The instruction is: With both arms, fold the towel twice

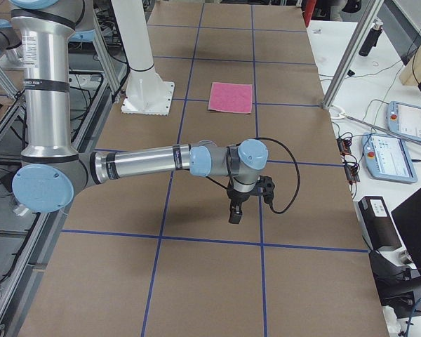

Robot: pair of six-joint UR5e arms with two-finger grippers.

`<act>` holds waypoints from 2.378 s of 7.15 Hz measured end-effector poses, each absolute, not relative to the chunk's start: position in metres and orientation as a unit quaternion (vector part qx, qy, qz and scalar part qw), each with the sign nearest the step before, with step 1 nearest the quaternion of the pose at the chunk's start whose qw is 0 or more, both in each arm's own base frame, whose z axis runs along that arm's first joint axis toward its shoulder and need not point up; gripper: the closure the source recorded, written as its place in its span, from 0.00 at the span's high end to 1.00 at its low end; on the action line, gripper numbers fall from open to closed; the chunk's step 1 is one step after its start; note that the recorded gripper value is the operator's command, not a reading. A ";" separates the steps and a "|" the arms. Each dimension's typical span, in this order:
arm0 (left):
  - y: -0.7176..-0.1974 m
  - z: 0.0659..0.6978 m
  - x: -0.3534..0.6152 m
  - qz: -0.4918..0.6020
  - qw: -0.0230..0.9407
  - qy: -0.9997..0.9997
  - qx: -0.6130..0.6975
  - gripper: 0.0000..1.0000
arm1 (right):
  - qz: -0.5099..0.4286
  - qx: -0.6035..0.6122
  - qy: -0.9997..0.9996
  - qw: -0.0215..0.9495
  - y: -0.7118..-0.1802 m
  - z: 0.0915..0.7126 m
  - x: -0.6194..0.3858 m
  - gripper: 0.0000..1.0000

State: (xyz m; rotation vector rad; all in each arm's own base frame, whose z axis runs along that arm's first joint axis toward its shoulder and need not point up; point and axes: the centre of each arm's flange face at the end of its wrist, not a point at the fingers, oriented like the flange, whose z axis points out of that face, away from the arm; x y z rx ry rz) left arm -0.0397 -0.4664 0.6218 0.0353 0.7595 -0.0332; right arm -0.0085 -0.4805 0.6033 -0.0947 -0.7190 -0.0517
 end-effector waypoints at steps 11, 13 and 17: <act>-0.463 0.623 -0.038 -0.015 0.928 0.372 0.023 1.00 | -0.026 -0.036 -0.379 0.924 -0.477 0.582 -0.013 1.00; -0.463 0.622 -0.038 -0.015 0.928 0.373 0.023 1.00 | -0.025 -0.037 -0.395 0.918 -0.477 0.577 -0.016 1.00; -0.465 0.617 -0.037 -0.010 0.926 0.374 0.037 1.00 | -0.019 -0.038 -0.412 0.910 -0.487 0.556 -0.032 1.00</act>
